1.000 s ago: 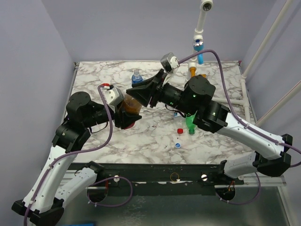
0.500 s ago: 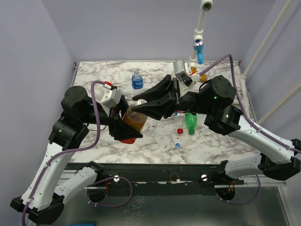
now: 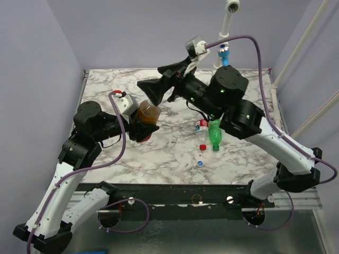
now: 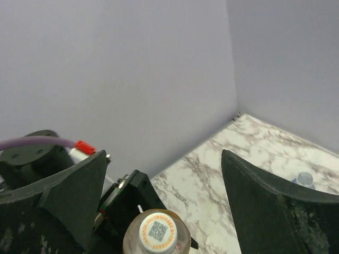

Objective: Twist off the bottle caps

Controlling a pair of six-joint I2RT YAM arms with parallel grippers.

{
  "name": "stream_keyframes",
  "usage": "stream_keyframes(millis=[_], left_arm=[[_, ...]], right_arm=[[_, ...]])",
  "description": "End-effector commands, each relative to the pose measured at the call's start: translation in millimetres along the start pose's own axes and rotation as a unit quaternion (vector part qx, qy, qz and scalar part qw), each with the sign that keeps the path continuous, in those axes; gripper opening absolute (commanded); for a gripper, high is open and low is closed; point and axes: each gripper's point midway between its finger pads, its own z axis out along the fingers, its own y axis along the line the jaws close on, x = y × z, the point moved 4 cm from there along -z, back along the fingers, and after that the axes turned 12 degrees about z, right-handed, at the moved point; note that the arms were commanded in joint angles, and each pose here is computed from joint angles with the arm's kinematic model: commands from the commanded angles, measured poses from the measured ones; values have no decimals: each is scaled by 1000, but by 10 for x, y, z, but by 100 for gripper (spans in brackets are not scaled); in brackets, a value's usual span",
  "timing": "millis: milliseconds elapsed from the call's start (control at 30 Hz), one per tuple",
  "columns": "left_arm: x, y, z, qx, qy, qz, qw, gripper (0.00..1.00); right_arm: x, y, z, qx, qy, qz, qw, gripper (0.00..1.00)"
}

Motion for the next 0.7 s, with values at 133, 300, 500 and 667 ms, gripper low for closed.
stream_keyframes(millis=[133, 300, 500, 667], left_arm=[[123, 225, -66, -78, 19, 68, 994, 34], [152, 223, -69, -79, 21, 68, 994, 33], [161, 224, -52, -76, 22, 63, 995, 33], [151, 218, -46, -75, 20, 57, 995, 33]], right_arm=[[429, -341, 104, 103, 61, -2, 993, 80], [469, -312, 88, 90, 63, 9, 994, 69], [609, -319, 92, 83, 83, 17, 993, 60], [601, -310, 40, 77, 75, 24, 994, 25]])
